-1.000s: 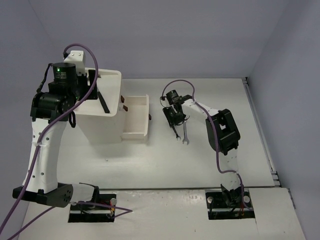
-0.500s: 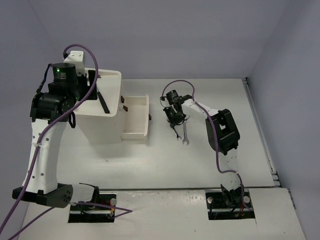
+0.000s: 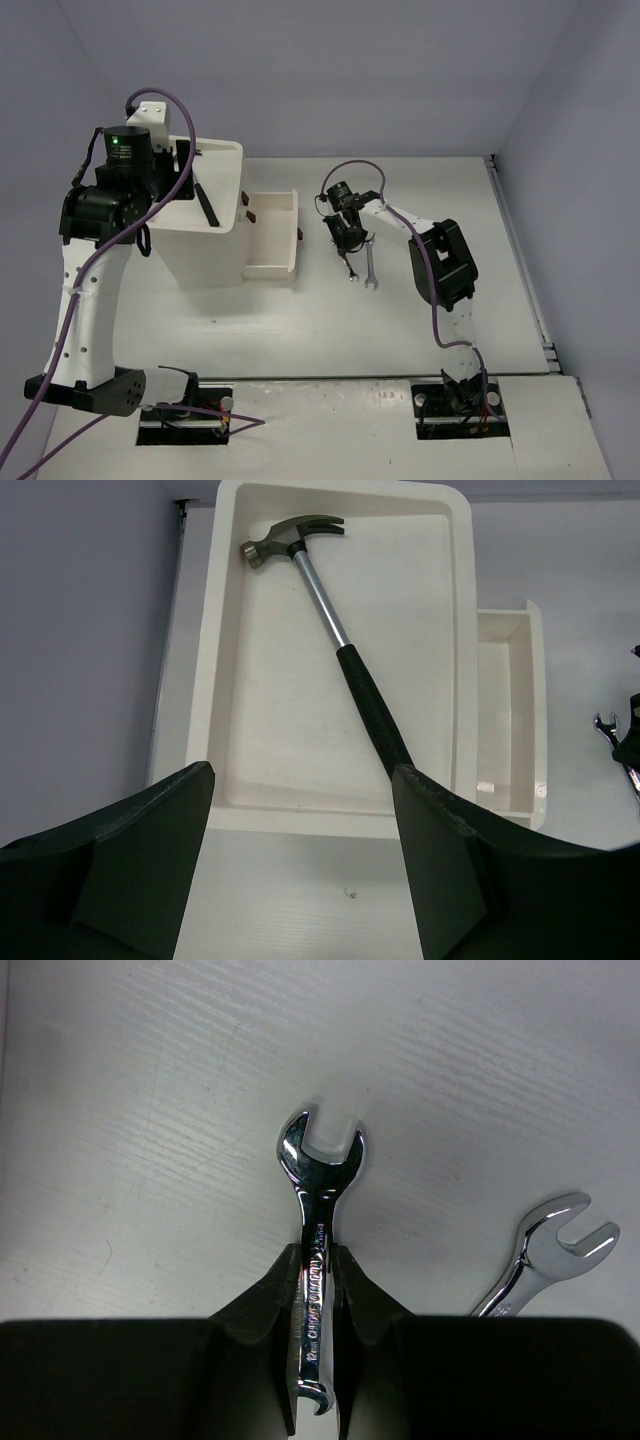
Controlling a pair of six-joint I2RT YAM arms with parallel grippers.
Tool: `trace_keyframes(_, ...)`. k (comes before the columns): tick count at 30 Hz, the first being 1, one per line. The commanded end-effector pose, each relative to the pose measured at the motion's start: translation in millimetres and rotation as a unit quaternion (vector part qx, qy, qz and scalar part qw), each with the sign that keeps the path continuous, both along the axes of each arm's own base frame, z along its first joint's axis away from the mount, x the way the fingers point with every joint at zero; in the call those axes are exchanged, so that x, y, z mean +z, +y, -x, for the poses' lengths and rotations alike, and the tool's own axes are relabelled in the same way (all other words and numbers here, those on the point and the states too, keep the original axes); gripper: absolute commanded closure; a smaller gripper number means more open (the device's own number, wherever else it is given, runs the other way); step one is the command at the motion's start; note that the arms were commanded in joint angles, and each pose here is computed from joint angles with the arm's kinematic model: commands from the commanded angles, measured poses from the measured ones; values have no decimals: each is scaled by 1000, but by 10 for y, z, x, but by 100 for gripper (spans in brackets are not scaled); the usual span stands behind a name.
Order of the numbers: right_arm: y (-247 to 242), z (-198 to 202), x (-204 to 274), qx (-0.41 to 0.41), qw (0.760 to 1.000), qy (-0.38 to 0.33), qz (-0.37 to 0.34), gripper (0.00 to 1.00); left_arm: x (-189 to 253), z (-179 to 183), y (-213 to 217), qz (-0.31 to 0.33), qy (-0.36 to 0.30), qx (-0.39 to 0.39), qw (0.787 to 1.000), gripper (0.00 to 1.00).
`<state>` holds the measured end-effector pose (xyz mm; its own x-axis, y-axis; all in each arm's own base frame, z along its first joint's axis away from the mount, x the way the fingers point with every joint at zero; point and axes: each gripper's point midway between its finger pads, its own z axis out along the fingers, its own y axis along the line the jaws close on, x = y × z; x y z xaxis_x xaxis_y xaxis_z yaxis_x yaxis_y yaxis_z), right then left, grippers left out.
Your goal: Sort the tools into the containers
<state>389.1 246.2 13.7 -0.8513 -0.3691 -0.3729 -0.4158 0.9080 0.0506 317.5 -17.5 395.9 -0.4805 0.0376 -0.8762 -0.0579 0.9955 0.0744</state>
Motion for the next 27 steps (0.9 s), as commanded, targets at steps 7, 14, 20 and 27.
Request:
trace_keyframes(7, 164, -226, 800, -15, 995, -85, -43, 100, 222, 18, -5, 5, -39, -1, 999, 32)
trace_keyframes(14, 232, -248, 925, -15, 994, -96, -55, 100, 213, 9, -16, 7, -38, -2, 999, 32)
trace_keyframes(20, 452, -327, 1261, -14, 988, -115, -104, 100, 213, 3, -33, 10, -37, -6, 999, 32)
trace_keyframes(27, 1073, -498, 1972, -28, 960, -153, -231, 100, 254, 20, -44, 12, -43, -9, 999, 32)
